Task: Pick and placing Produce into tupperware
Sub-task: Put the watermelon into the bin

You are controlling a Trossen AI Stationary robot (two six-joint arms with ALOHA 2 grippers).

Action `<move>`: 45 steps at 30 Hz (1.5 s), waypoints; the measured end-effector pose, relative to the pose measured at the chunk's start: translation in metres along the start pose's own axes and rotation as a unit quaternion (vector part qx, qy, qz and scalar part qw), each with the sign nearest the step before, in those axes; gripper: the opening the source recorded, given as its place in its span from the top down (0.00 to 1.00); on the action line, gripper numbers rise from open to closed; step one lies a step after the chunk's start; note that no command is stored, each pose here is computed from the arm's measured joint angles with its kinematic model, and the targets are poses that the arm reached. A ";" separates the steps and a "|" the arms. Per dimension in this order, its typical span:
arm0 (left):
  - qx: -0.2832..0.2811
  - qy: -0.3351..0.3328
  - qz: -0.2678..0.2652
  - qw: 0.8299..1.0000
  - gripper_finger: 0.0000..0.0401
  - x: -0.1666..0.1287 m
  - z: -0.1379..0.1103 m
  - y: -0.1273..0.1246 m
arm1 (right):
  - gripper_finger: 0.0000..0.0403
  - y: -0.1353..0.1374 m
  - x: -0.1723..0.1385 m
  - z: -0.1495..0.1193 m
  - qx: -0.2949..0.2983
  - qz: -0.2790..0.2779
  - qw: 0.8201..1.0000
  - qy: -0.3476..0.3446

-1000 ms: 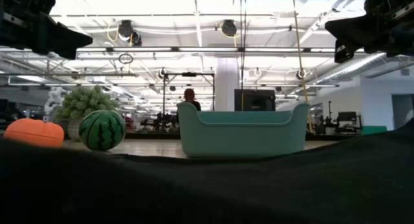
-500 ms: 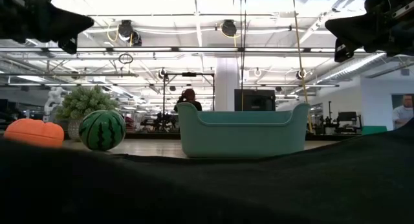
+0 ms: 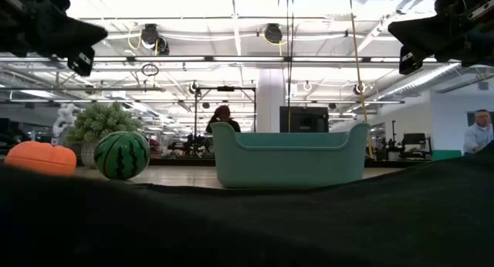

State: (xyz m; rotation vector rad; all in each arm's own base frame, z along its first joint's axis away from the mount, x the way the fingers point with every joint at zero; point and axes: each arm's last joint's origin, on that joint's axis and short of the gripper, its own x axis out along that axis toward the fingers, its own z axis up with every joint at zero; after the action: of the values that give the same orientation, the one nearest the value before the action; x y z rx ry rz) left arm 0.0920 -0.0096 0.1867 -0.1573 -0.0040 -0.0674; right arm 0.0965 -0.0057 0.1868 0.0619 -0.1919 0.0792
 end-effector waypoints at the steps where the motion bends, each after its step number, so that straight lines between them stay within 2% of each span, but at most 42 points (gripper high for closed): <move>1: -0.001 -0.001 0.003 1.000 0.94 0.001 -0.003 0.001 | 1.00 0.000 0.000 0.000 -0.002 0.000 1.000 0.000; 8: -0.003 -0.011 0.015 1.000 0.94 0.009 -0.012 0.002 | 1.00 0.000 0.000 0.000 -0.028 0.000 1.000 0.000; 14: 0.012 -0.039 0.016 0.999 0.94 0.014 -0.004 0.001 | 1.00 0.000 0.000 0.000 -0.030 0.000 1.000 0.000; 19: 0.030 -0.047 0.018 0.998 0.94 0.018 0.017 -0.002 | 1.00 0.000 0.000 0.000 -0.029 0.000 1.000 0.000; 25: 0.046 -0.050 0.018 0.998 0.94 0.029 0.053 -0.009 | 1.00 0.000 0.000 0.000 -0.029 0.000 1.000 0.000; 32: 0.058 -0.019 0.020 0.998 0.94 0.049 0.096 -0.017 | 1.00 0.000 0.000 0.000 -0.028 0.000 1.000 0.000; 37: 0.068 0.003 0.013 0.998 0.94 0.065 0.114 -0.021 | 1.00 0.000 0.000 0.000 -0.026 0.000 1.000 0.000; 45: 0.089 0.004 0.024 0.996 0.94 0.089 0.146 -0.026 | 1.00 0.000 0.000 0.000 -0.026 0.000 1.000 0.000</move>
State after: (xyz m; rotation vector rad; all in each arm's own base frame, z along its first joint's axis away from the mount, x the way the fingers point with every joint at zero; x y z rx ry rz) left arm 0.1791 -0.0187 0.3361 0.0210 0.0012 -0.0186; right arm 0.0965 -0.0057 0.1868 0.0104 -0.1935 0.0742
